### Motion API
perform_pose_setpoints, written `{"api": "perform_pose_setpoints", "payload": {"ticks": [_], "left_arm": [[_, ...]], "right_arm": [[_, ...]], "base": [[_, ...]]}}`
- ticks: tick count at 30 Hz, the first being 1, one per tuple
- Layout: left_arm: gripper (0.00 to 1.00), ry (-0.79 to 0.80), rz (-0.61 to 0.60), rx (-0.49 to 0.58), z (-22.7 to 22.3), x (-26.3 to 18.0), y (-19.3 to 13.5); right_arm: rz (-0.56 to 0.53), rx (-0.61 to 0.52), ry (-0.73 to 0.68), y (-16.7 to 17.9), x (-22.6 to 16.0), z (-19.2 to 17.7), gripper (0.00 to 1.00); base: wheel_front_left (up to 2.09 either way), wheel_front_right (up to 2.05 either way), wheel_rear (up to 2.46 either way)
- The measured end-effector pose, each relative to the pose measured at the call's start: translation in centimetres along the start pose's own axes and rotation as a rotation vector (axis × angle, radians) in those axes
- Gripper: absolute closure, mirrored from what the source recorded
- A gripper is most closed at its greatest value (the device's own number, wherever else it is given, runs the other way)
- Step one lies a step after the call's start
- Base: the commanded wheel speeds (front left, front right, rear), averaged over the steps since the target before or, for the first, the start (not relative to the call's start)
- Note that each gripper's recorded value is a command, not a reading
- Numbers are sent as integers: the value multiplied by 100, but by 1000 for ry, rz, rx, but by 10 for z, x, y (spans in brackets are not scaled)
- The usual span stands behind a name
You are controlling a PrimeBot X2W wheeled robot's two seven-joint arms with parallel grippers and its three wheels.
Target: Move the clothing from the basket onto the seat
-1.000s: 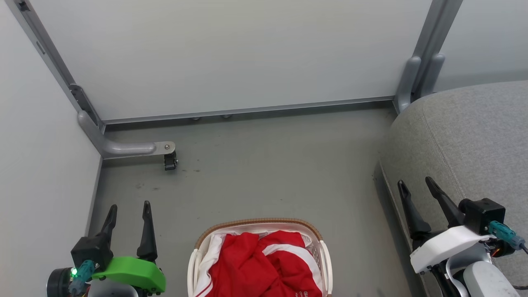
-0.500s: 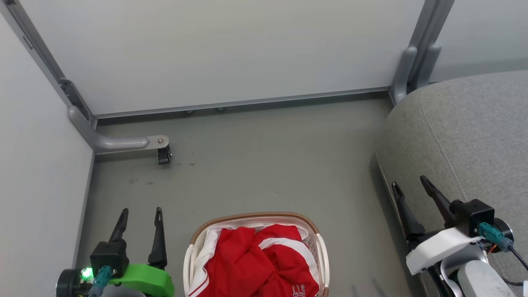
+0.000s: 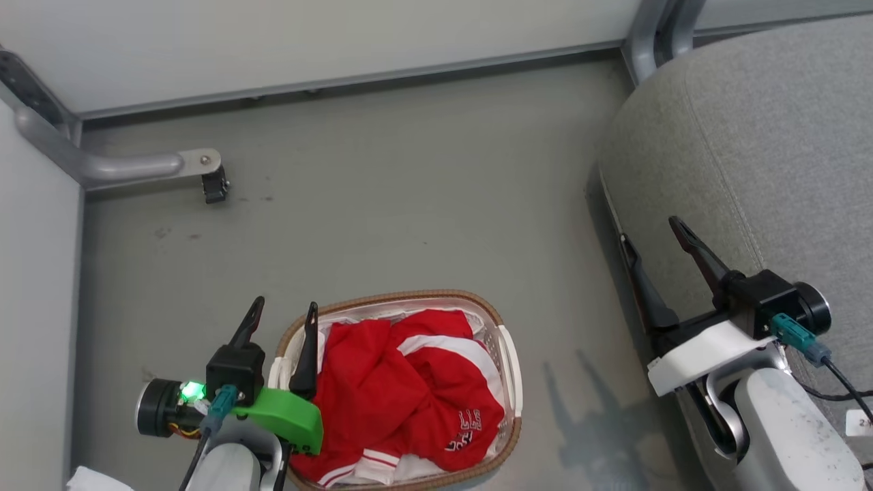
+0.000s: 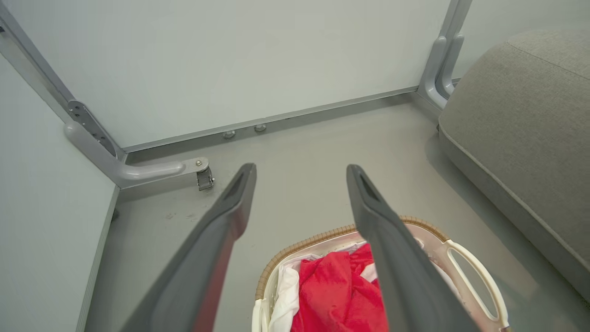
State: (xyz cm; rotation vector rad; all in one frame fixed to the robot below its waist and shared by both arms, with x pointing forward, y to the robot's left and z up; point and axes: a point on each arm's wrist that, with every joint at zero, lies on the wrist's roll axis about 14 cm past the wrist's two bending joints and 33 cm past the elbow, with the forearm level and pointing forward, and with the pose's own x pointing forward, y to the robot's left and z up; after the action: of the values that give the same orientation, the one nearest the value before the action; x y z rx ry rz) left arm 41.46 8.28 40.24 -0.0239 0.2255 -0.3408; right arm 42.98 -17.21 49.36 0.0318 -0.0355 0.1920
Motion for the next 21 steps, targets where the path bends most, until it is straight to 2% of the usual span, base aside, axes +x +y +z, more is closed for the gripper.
{"api": "perform_pose_setpoints", "payload": {"ticks": [12,21], "left_arm": [[0,174,-108,-48,-69,50,-26],[0,347,-141,-53,-138,66,-33]], "right_arm": [[-1,17,31,-6,36,-25,0],[-28,35,172,-17,35,-82,0]], "base": [[0,0,0],[0,0,0]]}}
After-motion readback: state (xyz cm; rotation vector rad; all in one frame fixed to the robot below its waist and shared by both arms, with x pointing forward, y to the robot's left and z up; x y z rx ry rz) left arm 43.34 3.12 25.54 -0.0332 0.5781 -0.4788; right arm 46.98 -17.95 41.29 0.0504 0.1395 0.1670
